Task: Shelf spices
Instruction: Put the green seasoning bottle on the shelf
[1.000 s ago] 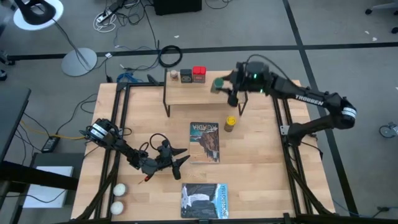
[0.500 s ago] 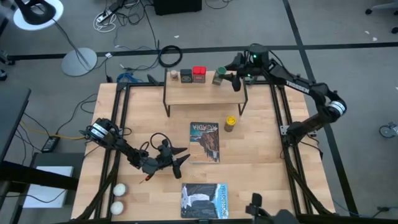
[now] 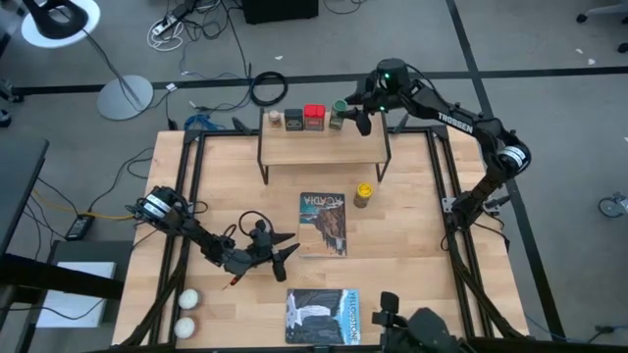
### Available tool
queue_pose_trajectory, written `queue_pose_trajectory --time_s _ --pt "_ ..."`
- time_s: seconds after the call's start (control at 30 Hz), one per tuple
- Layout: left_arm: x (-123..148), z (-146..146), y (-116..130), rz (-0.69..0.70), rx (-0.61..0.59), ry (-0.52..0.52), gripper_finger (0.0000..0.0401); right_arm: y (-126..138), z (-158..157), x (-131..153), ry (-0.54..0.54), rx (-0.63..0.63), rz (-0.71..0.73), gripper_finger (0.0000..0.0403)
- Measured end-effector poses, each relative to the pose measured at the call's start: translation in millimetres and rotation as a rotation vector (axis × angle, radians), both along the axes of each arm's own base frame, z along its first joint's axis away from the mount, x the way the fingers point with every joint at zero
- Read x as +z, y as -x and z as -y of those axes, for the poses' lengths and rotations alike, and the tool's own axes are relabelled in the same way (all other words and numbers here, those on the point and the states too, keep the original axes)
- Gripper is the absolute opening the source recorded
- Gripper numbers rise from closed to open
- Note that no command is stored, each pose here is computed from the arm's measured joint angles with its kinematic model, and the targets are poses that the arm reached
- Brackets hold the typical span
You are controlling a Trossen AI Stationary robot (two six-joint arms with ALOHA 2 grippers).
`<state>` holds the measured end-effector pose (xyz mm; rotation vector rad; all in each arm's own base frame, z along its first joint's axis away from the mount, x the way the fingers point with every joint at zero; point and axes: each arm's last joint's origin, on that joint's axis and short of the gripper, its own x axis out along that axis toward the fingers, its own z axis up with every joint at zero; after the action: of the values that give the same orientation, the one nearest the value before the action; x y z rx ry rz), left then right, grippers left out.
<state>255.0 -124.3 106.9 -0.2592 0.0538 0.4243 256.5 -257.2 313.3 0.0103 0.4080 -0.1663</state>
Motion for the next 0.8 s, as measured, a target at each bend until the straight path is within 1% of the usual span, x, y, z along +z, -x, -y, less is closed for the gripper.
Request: queue_pose_trajectory --time_s 0.17,0.47,0.8 --pt "0.2 -0.9 -0.5 0.001 0.003 0.000 0.0167 0.4 -0.5 -2.7 0.008 0.012 -0.026 0.0190" --pt "0.2 -3.2 -1.6 0.005 0.013 0.007 0.0167 3.5 2.4 -2.9 0.024 0.013 -0.030 0.0190" --pt "0.1 -3.2 -1.6 0.005 0.013 0.010 0.0167 4.8 4.6 -3.5 0.016 0.008 -0.036 0.0190"
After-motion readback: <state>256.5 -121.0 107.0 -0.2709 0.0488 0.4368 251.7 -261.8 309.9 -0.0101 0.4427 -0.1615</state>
